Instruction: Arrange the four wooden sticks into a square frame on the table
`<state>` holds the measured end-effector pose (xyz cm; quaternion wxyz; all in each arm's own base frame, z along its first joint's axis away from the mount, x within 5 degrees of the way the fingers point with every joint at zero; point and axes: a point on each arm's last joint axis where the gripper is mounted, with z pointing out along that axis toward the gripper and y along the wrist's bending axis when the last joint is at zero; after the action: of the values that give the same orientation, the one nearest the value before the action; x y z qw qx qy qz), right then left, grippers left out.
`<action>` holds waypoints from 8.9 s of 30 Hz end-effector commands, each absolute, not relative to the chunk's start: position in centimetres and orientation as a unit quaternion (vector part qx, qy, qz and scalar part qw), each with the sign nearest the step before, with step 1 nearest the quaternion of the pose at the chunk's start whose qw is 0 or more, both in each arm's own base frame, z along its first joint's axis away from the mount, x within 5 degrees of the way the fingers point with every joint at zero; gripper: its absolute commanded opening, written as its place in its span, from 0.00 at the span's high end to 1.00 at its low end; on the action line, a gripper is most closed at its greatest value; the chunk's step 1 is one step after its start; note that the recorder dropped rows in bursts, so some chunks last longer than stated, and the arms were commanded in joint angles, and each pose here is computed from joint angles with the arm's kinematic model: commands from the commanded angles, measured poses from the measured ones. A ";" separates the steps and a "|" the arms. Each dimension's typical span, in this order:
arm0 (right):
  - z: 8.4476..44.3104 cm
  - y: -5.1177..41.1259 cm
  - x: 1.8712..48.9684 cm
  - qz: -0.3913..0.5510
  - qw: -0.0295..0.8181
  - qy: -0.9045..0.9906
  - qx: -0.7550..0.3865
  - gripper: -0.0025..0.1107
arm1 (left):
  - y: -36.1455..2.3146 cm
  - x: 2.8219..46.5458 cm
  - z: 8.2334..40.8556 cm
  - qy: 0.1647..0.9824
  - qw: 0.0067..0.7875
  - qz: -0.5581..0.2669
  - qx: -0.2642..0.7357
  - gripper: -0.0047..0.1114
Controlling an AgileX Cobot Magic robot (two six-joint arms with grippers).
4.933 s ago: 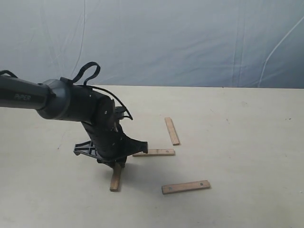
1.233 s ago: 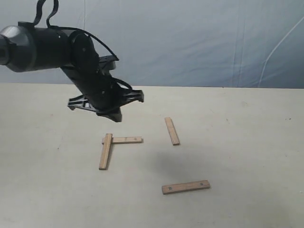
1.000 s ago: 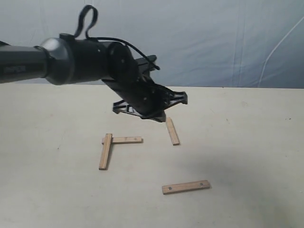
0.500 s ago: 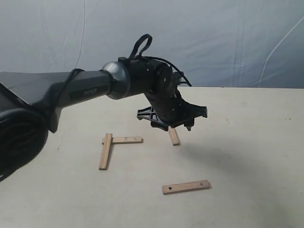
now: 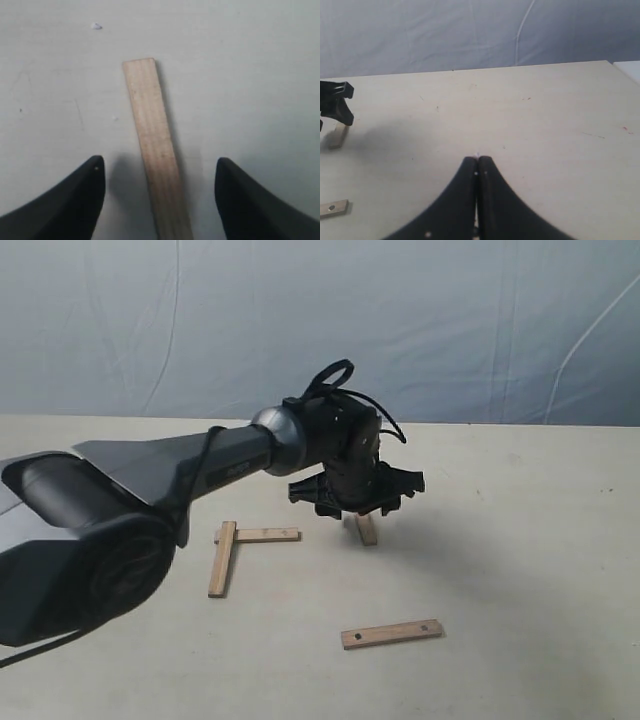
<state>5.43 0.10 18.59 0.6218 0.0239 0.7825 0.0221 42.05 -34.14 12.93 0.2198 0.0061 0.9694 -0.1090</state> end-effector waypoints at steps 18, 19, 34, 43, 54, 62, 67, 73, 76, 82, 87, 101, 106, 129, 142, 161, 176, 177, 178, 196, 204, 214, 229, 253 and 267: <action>18.5 0.1 5.4 0.024 0.625 0.780 0.022 0.98 | -34.4 42.3 9.7 0.973 0.214 -0.088 0.012 0.96; 18.5 0.1 5.4 0.024 0.625 0.780 0.022 0.98 | -34.3 42.3 10.0 0.973 0.216 -0.083 0.014 0.96; 18.5 0.1 5.4 0.024 0.625 0.780 0.022 0.98 | -32.9 35.1 19.5 0.981 0.171 0.027 0.084 0.96; 18.5 0.1 5.4 0.024 0.625 0.780 0.022 0.98 | -29.1 32.6 17.9 0.983 0.174 -0.045 0.019 0.96; 18.5 0.1 5.4 0.024 0.625 0.780 0.022 0.98 | -26.5 34.7 16.1 0.976 0.198 -0.090 -0.025 0.96; 18.5 0.1 5.4 0.024 0.625 0.780 0.022 0.98 | -25.5 35.7 15.4 0.975 0.200 -0.087 -0.037 0.96; 18.5 0.1 5.4 0.024 0.625 0.780 0.022 0.98 | -25.0 36.2 14.8 0.976 0.197 -0.085 -0.046 0.96; 18.5 0.1 5.4 0.024 0.625 0.780 0.022 0.98 | -25.3 36.5 13.2 0.976 0.196 -0.090 -0.042 0.96; 18.5 0.1 5.4 0.024 0.625 0.780 0.022 0.98 | -25.4 36.6 12.6 0.976 0.193 -0.091 -0.043 0.96; 18.5 0.1 5.4 0.024 0.625 0.780 0.022 0.98 | -25.1 36.8 12.7 0.976 0.196 -0.089 -0.039 0.96; 18.5 0.1 5.4 0.024 0.625 0.780 0.022 0.98 | -25.0 36.7 14.7 0.972 0.212 -0.095 -0.031 0.95; 18.5 0.1 5.4 0.024 0.625 0.780 0.022 0.98 | -16.3 33.6 25.5 0.981 0.185 -0.033 0.055 0.96; 18.5 0.1 5.4 0.024 0.625 0.780 0.022 0.98 | -9.3 30.3 28.4 0.971 0.235 -0.042 -0.001 0.96; 18.6 0.1 5.4 0.024 0.628 0.777 0.022 0.98 | -1.0 5.3 31.1 0.723 0.663 -0.182 -0.066 0.96; 22.6 -0.5 5.4 0.100 0.777 0.611 0.114 0.98 | -0.8 5.2 23.2 0.665 0.720 -0.187 -0.067 0.96; 34.1 0.4 7.7 0.239 0.865 0.432 0.090 0.98 | -0.8 5.6 20.4 0.713 0.693 -0.108 -0.010 0.96; 31.3 4.6 30.3 0.100 0.577 0.809 -0.056 0.98 | -0.7 5.6 20.3 0.717 0.692 -0.089 0.005 0.96; 30.4 5.4 31.2 0.076 0.562 0.821 -0.061 0.98 | -0.7 5.6 20.3 0.717 0.692 -0.085 0.008 0.96; 29.5 6.0 31.9 0.055 0.549 0.832 -0.065 0.98 | -0.7 5.6 20.3 0.717 0.693 -0.080 0.012 0.96; 23.8 20.0 36.7 0.053 0.173 0.972 -0.147 0.51 | -0.6 5.6 20.2 0.719 0.692 -0.064 0.024 0.96; 19.3 26.8 37.2 0.078 0.155 0.973 -0.153 0.54 | -0.6 5.6 20.2 0.719 0.692 -0.064 0.024 0.96; 14.7 32.6 39.2 0.040 0.148 0.978 -0.141 0.54 | -0.6 5.6 20.2 0.719 0.692 -0.064 0.024 0.96; 13.3 33.2 39.0 0.031 0.148 0.978 -0.143 0.54 | 0.0 5.6 20.3 0.718 0.696 -0.027 -0.014 0.96; 18.0 29.7 39.4 -0.006 0.124 0.972 -0.197 0.99 | 0.0 5.6 20.3 0.718 0.696 -0.027 -0.014 0.96; 18.5 18.7 36.4 -0.053 0.111 0.967 -0.222 0.99 | 0.0 5.6 20.3 0.718 0.696 -0.025 -0.013 0.96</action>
<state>36.99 20.86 18.67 0.0993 -0.2224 0.9687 -0.0480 5.68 -0.04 20.29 0.6931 -0.0140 0.7202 -0.0280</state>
